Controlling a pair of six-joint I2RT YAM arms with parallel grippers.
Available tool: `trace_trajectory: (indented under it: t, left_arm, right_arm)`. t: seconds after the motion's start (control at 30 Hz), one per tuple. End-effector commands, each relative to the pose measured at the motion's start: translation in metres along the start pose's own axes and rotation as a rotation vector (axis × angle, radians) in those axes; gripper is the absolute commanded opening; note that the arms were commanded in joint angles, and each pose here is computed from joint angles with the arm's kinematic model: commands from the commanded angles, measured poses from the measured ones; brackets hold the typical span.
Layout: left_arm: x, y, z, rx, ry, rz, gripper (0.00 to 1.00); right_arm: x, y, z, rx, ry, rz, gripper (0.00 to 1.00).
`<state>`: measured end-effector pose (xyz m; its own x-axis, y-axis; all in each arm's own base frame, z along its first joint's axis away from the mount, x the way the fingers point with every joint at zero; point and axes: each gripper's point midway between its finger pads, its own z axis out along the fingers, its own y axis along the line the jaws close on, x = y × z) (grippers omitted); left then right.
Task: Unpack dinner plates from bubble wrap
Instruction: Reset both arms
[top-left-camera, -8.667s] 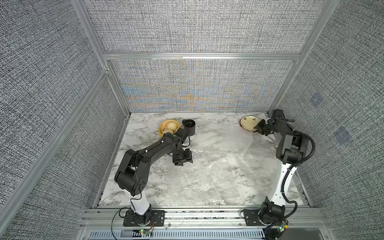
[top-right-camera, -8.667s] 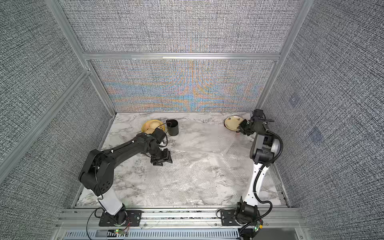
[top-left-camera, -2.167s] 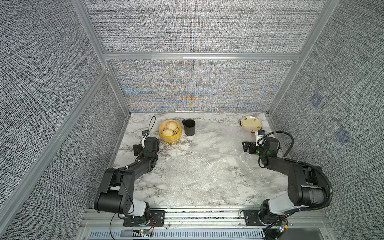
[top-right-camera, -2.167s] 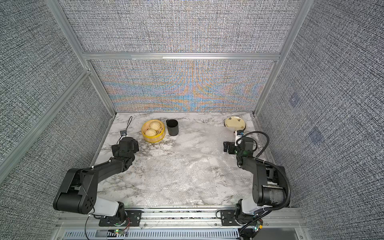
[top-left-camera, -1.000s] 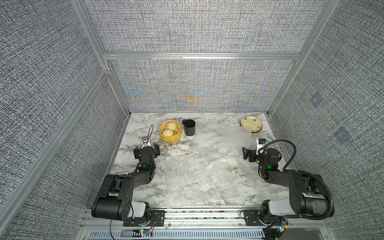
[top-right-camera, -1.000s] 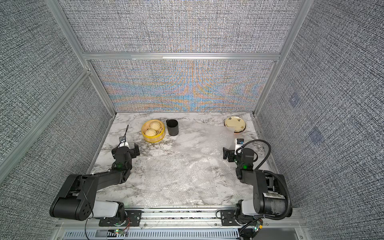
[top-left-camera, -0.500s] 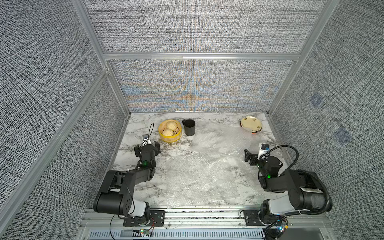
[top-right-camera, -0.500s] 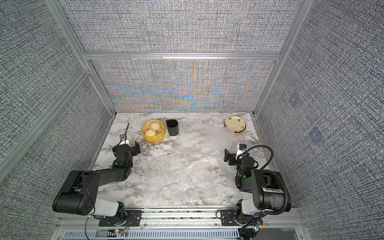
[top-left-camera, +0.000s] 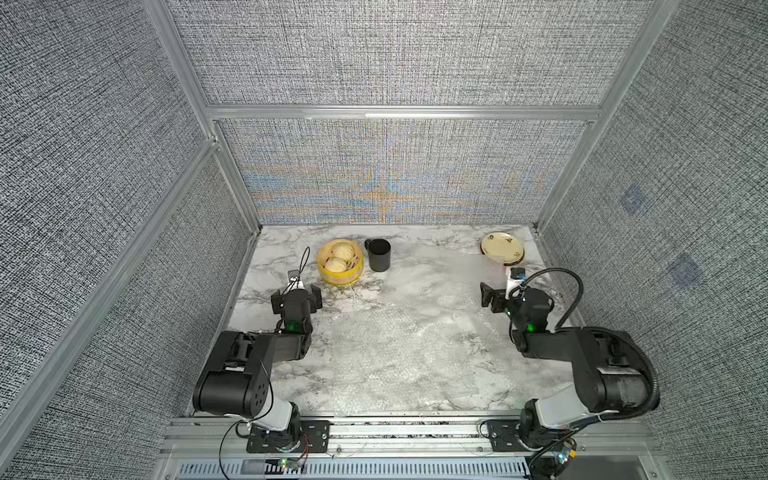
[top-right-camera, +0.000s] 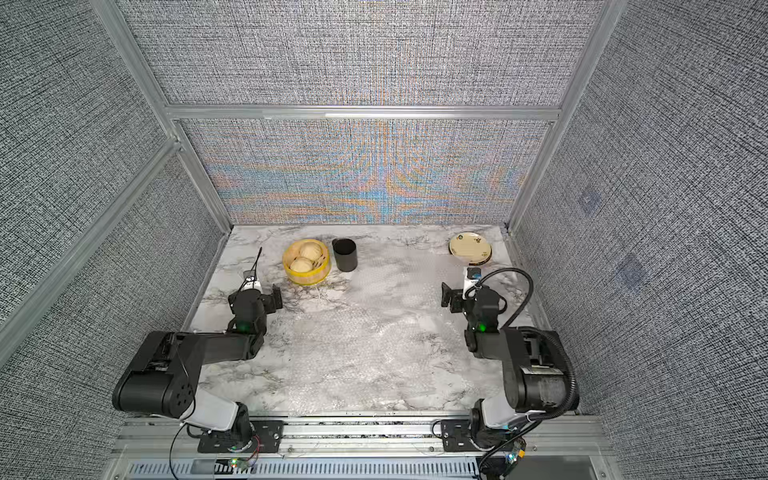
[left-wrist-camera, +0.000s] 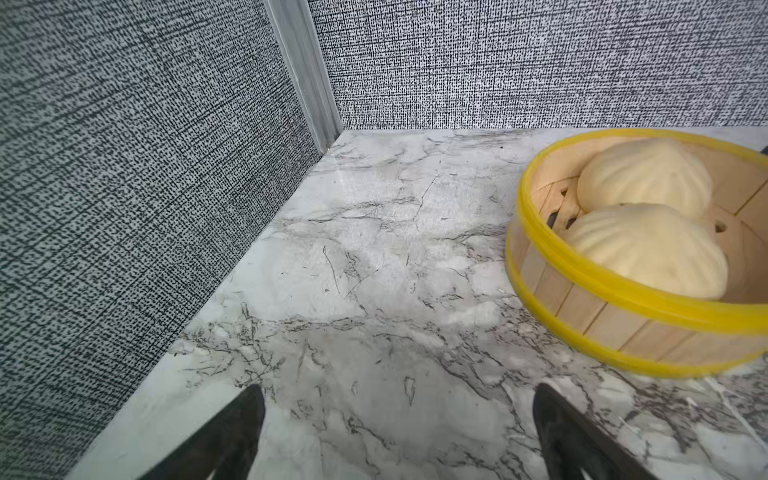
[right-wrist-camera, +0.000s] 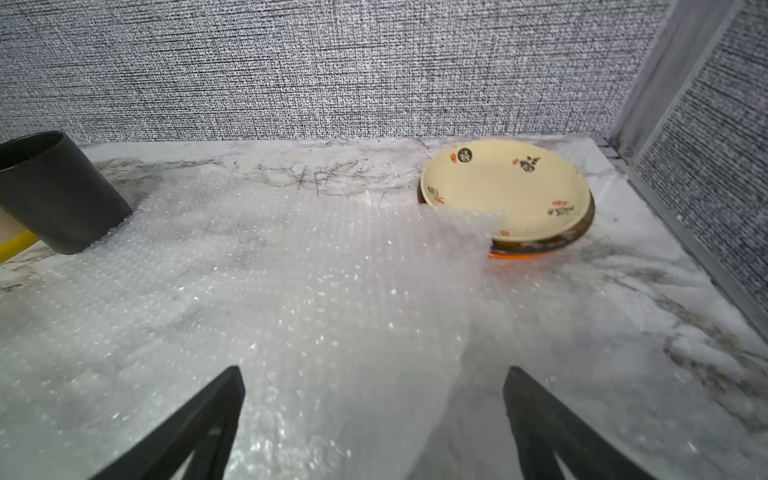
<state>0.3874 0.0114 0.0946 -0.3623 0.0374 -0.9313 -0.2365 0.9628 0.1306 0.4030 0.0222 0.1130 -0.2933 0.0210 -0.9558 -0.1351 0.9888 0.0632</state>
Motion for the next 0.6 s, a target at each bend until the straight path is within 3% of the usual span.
trace_trajectory:
  t: [0.0, 0.57]
  left_arm:
    - [-0.0107, -0.0016, 0.0001, 0.012, -0.052, -0.004, 1.0]
    - [-0.0102, -0.0029, 0.0015, 0.015, -0.056, -0.002, 1.0]
  right_arm:
    - [0.0271, -0.008, 0.0004, 0.071, 0.122, -0.043, 0.99]
    - [0.0265, -0.0076, -0.0006, 0.071, 0.11, -0.044, 0.99]
